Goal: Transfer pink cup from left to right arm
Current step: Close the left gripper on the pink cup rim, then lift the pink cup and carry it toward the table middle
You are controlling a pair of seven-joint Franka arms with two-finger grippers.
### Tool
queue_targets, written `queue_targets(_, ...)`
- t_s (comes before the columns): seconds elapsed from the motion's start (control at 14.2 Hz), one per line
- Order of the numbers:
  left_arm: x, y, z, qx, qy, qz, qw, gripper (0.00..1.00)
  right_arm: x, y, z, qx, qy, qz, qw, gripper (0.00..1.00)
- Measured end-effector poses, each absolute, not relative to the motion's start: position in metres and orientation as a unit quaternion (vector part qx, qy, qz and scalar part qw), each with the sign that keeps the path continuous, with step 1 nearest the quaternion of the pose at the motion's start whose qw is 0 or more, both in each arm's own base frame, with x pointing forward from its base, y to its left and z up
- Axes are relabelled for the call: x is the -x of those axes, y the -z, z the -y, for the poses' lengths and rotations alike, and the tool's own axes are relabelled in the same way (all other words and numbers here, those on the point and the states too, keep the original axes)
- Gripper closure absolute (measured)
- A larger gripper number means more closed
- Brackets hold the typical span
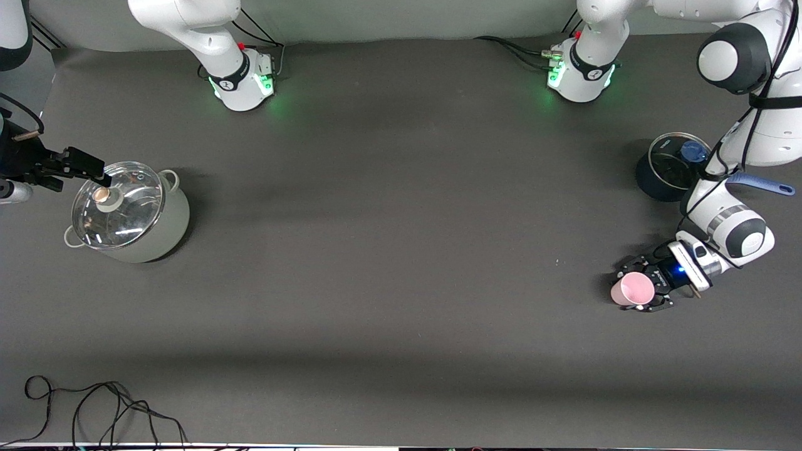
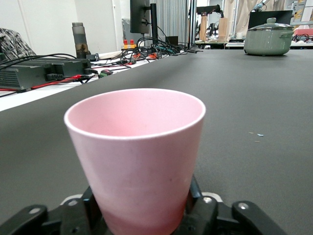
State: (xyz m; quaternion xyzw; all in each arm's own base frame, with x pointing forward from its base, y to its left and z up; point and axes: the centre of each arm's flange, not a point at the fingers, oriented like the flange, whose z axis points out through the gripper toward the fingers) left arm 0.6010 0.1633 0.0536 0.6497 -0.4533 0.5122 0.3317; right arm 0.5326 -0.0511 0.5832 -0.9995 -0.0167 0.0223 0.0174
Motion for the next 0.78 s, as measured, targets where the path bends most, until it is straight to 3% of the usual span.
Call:
queue_targets(0.42, -0.609, -0.059, -0.156, -0.662, -0.504, 0.443, 0.333, 0.34, -0.533, -0.583, 0.051, 0.999, -0.022, 0.017, 0.017, 0.0)
queue_targets(0.78, -0.647, -0.118, -0.102, -0.686, -0.476, 0.435, 0.338, 0.34, -0.533, -0.583, 0.051, 0.999, -0.022, 0.017, 0.017, 0.0)
